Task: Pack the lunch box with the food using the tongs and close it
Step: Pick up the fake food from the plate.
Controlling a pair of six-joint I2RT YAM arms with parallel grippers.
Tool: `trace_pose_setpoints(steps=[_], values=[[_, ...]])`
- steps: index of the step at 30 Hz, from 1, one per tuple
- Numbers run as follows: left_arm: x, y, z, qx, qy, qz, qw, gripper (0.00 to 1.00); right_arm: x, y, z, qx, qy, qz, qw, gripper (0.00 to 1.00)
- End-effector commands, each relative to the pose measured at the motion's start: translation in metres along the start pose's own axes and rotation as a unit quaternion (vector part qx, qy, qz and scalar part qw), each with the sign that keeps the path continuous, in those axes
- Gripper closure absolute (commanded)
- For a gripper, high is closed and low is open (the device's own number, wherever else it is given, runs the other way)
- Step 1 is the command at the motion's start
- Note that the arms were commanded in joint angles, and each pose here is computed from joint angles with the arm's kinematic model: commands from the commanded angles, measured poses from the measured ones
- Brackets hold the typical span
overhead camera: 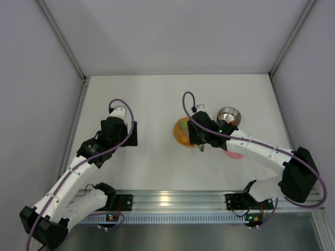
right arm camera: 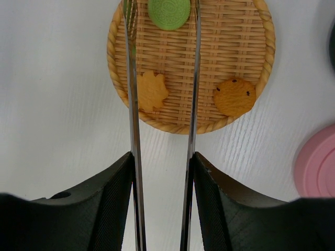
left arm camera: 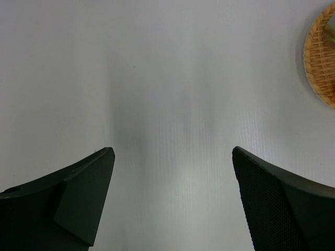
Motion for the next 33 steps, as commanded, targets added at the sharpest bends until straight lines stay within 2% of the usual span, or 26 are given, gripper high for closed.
trace_pose_setpoints(steps=[1,12,24,33], values=[[-0.001,-0.001,-0.002,0.005,-0.007,-0.002,1.0,0.01,0.002,0.026,-0.018,-0.01,-0.031,-0.043,0.999,0.53],[-0.001,0.0,-0.002,0.005,-0.008,-0.003,1.0,0.01,0.0,0.021,-0.016,-0.011,-0.031,-0.031,0.999,0.54],[-0.001,0.0,-0.002,0.005,-0.007,-0.003,1.0,0.01,0.005,0.019,-0.017,-0.012,-0.033,-0.03,0.999,0.66],[-0.002,-0.001,-0.001,0.005,-0.006,-0.002,1.0,0.01,0.026,0.01,-0.032,-0.016,-0.061,-0.023,0.998,0.65]])
Point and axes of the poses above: each gripper's point midway between its finger pads, its own x axis back along the fingers, its own y axis along the line the jaws close on, z = x × y, the point moved 2 cm from there along x, back along the fingers, and after that the axes turned 15 degrees about -x, right-handed, at the moved point
